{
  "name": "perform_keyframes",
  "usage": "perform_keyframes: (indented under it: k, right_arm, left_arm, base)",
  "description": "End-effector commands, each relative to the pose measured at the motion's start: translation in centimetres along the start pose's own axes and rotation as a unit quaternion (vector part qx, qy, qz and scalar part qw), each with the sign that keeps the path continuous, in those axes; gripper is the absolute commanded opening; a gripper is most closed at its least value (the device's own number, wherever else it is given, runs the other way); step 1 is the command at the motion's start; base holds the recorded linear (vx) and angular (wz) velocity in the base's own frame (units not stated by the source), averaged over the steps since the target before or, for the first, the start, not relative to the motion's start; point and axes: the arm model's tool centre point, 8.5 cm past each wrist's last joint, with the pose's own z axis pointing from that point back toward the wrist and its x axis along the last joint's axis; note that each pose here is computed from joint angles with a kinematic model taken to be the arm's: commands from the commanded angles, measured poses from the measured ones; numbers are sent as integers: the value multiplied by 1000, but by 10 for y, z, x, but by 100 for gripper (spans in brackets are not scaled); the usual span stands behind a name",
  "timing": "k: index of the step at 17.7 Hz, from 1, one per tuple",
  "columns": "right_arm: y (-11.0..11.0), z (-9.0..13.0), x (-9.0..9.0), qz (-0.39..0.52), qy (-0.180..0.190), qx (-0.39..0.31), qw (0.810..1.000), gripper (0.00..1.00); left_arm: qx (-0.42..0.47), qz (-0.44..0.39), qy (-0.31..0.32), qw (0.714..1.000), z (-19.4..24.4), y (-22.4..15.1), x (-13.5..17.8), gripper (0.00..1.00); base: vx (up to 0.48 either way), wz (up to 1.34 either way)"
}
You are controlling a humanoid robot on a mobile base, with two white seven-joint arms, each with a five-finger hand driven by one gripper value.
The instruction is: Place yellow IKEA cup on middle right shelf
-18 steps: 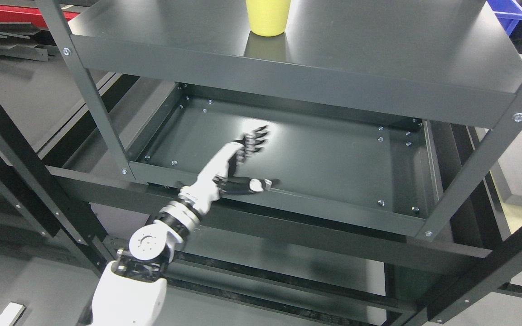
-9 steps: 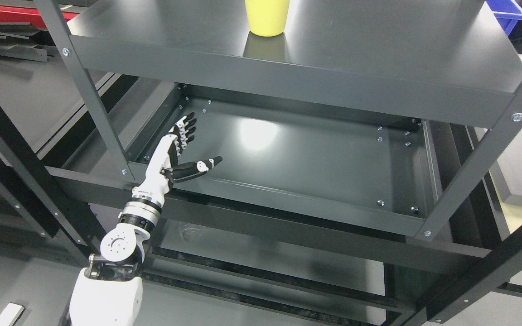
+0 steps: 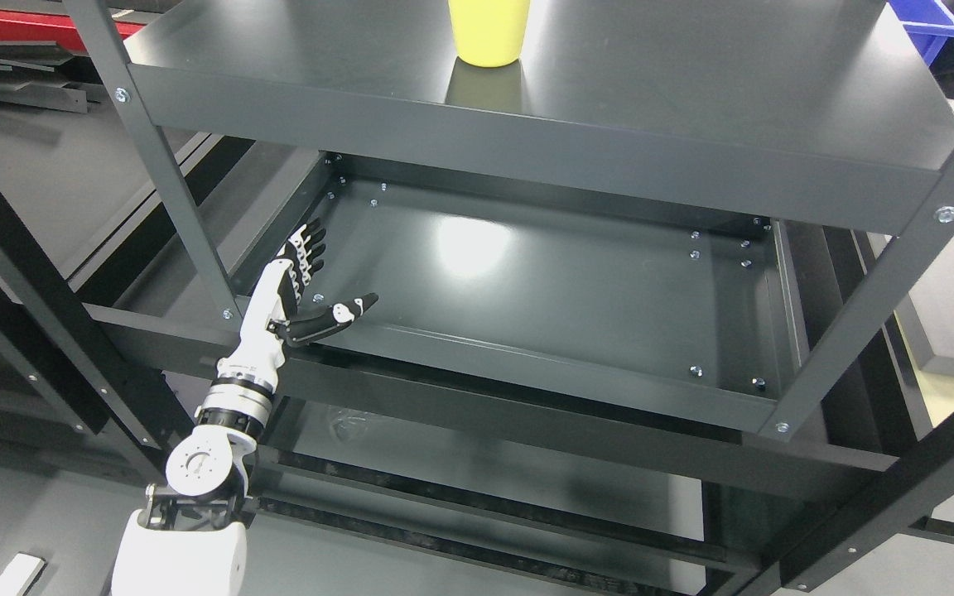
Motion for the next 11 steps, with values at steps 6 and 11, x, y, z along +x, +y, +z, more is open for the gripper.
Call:
perform_keyframes:
  k: [6,11]
  right_arm:
    - [-10,-1,-9,-2,7,-6,1000,99]
    - [-10,-1,-9,-2,7,-6,1000,99]
  left_arm:
    - [-14,-8,-23,1000,19,-7,14,98]
    - [-12,-8,-22,1000,19,-5,14,98]
  base:
    - [0,0]
    - [0,0]
